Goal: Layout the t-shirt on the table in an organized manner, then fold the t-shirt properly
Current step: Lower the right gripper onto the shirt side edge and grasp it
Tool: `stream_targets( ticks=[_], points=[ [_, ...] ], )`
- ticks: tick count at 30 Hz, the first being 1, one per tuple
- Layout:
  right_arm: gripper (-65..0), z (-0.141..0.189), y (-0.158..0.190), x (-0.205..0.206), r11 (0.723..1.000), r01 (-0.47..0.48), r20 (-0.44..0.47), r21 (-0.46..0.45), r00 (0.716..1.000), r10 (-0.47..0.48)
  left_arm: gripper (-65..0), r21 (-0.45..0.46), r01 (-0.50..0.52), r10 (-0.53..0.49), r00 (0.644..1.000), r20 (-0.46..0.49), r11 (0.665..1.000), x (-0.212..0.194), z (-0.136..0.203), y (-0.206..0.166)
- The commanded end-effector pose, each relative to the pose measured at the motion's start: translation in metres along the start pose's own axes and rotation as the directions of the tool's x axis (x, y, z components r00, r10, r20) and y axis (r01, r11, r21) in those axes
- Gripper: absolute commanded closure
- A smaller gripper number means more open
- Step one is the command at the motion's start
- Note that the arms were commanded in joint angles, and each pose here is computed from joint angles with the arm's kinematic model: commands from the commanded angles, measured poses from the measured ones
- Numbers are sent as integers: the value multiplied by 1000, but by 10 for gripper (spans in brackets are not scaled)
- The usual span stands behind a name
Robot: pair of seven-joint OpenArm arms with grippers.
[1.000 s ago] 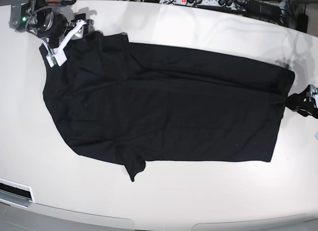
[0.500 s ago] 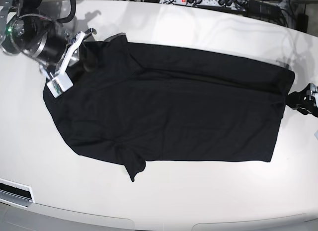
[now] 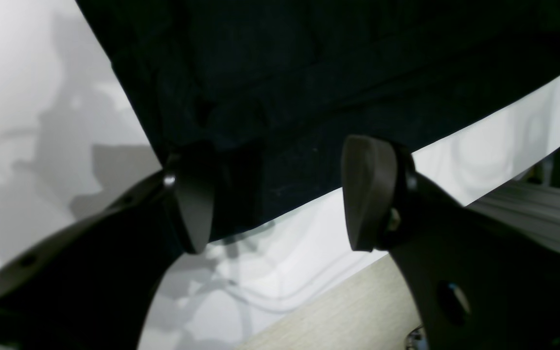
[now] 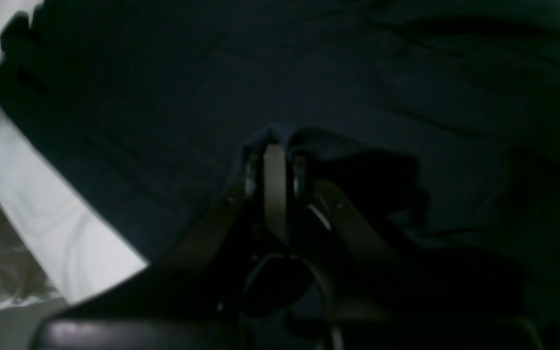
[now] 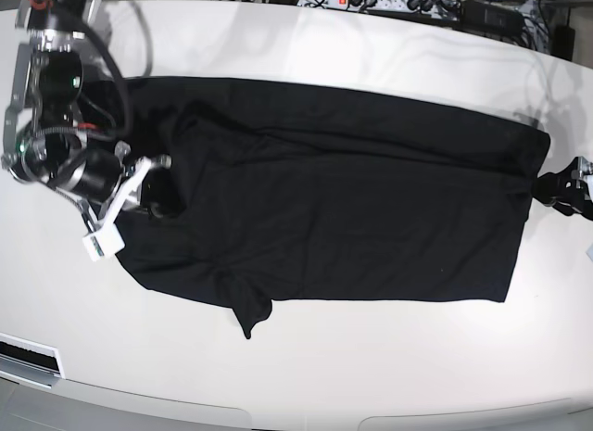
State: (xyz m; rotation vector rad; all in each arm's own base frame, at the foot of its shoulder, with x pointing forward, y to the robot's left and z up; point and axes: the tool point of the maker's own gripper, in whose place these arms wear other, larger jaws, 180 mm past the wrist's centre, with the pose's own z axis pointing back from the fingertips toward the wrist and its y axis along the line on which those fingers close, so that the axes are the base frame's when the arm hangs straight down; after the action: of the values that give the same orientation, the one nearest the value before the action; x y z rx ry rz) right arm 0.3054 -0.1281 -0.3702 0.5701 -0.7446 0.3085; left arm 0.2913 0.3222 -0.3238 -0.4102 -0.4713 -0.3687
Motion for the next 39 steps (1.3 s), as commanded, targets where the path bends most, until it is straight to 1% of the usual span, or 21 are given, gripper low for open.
stream_targets(
  ticks=[1, 7, 12, 14, 16, 18, 20, 21, 22, 24, 26, 27, 30, 31, 32, 35, 37, 38, 39],
  points=[
    [0, 0, -5, 19, 1000, -4, 52, 6, 999, 3, -407, 22, 25, -26, 999, 34, 999, 14, 15, 5],
    [0, -20, -24, 27, 996, 90, 56, 26, 994, -91, -407, 22, 25, -26, 999, 34, 999, 14, 15, 5],
    [0, -32, -37, 24, 984, 174, 38, 24, 984, -175, -407, 22, 25, -26, 999, 34, 999, 14, 15, 5],
    [0, -34, -47, 20, 982, 188, 22, -24, 982, -188, -407, 22, 25, -26, 999, 34, 999, 14, 15, 5],
    [0, -32, -62, 18, 972, 209, 31, -110, 978, -206, -407, 22, 25, -26, 999, 34, 999, 14, 15, 5],
    [0, -30, -79, 13, 947, 248, 33, -206, 968, -247, -407, 22, 25, -26, 999, 34, 999, 14, 15, 5],
    [0, -30, -87, 7, 920, 284, 27, -269, 957, -288, -407, 22, 25, -26, 999, 34, 999, 14, 15, 5],
    [0, -31, -88, 5, 912, 295, 25, -286, 953, -301, -407, 22, 25, -26, 999, 34, 999, 14, 15, 5],
    [0, -34, -86, 3, 911, 294, 17, -289, 953, -302, -407, 22, 25, -26, 999, 34, 999, 14, 15, 5],
    [0, -41, -79, 0, 914, 288, 5, -286, 954, -299, -407, 22, 25, -26, 999, 34, 999, 14, 15, 5],
    [0, -48, -69, 1, 923, 288, 5, -255, 955, -296, -407, 22, 25, -26, 999, 34, 999, 14, 15, 5],
    [-30, -50, -66, 3, 927, 287, 8, -243, 956, -293, -407, 22, 25, -26, 999, 33, 999, 14, 15, 5],
    [-271, -51, -63, 14, 936, 274, -4, -220, 960, -282, -407, 23, 26, -26, 999, 33, 999, 14, 15, 5],
    [-328, -50, -62, 20, 940, 268, -11, -211, 961, -276, -407, 23, 25, -26, 999, 33, 999, 14, 15, 5],
    [-351, -48, -63, 28, 944, 258, -14, -206, 964, -266, -407, 24, 26, -27, 999, 32, 999, 14, 15, 5],
    [-349, -34, -66, 57, 955, 214, -1, -207, 976, -219, -407, 27, 27, -28, 999, 31, 999, 14, 17, 6],
    [-349, -21, -67, 75, 963, 167, 13, -209, 986, -168, -395, 27, 27, -28, 999, 31, 999, 14, 17, 6],
    [-349, -15, -66, 81, 969, 135, 10, -206, 991, -136, -367, 27, 27, -27, 999, 32, 999, 14, 17, 6],
    [-347, -8, -63, 86, 975, 99, 4, -197, 995, -100, -310, 27, 27, -28, 999, 32, 999, 14, 17, 6]
  ],
)
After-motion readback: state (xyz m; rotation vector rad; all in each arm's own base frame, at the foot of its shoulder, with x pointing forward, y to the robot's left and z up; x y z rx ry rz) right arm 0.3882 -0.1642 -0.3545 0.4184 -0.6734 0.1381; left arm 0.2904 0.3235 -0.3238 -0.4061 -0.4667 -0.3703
